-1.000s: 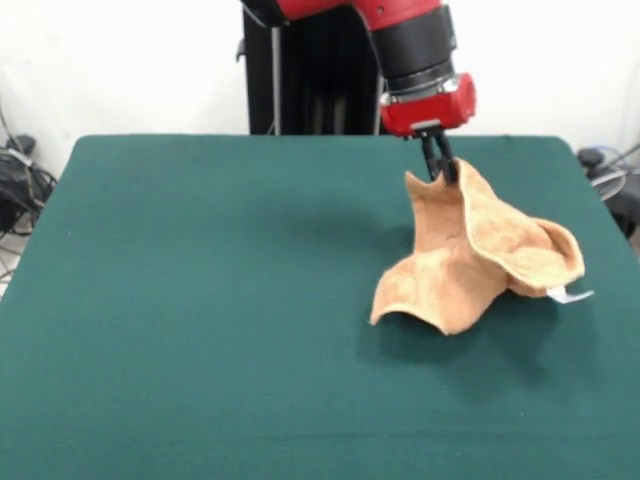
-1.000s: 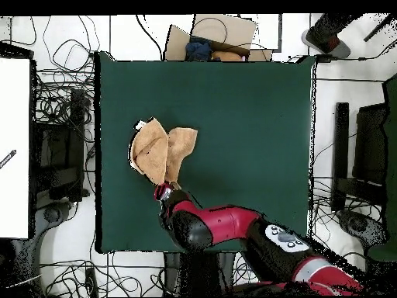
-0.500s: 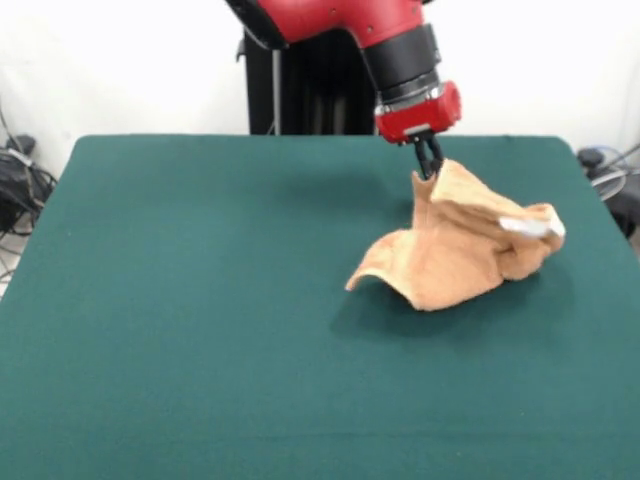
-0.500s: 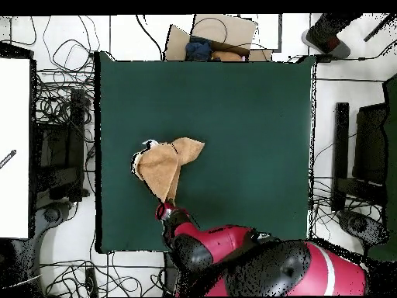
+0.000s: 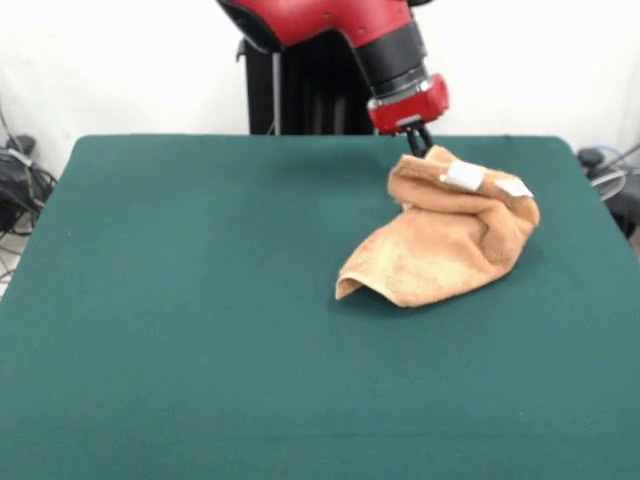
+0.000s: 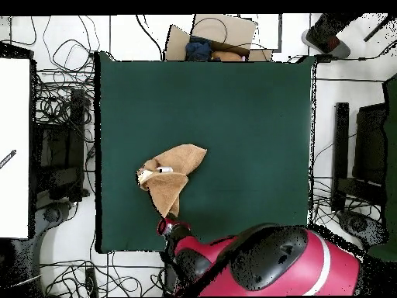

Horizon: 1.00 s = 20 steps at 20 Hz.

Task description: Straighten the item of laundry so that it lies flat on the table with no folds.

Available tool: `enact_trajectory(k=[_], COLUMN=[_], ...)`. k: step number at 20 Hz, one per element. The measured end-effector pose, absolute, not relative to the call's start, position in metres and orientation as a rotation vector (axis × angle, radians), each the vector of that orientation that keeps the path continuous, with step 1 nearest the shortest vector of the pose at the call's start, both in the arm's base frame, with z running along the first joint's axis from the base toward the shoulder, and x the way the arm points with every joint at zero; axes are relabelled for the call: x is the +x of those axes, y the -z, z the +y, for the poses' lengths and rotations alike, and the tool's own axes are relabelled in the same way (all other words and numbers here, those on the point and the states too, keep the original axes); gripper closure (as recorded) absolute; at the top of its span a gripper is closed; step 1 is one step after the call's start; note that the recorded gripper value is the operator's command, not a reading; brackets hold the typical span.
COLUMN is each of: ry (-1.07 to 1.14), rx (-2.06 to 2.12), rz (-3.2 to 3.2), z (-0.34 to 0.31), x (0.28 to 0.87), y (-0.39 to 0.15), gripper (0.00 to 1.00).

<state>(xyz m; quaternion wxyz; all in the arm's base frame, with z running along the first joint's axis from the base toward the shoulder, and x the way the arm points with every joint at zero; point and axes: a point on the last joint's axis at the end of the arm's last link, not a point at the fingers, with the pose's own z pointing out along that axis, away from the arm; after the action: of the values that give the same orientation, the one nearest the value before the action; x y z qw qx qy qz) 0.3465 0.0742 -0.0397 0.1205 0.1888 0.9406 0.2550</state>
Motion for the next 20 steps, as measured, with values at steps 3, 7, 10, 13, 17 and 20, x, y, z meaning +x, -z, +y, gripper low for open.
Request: enact_trajectory(k=[3, 7, 10, 13, 17, 20], ry=[-0.743, -0.737, -0.737, -0.732, -0.750, -0.769], rx=[0.538, 0.526, 0.524, 0.522, 0.514, 0.507], rz=[2.768, 2.790, 2.793, 2.786, 2.751, 2.719], z=[0.068, 0.060, 0.055, 0.047, 0.041, 0.039], x=[0.334, 0.318, 0.311, 0.304, 0.298, 0.294], y=[0.042, 0.046, 0.051, 0.060, 0.066, 0.068], gripper=[1.00, 1.00, 1.00, 1.00, 1.00, 1.00])
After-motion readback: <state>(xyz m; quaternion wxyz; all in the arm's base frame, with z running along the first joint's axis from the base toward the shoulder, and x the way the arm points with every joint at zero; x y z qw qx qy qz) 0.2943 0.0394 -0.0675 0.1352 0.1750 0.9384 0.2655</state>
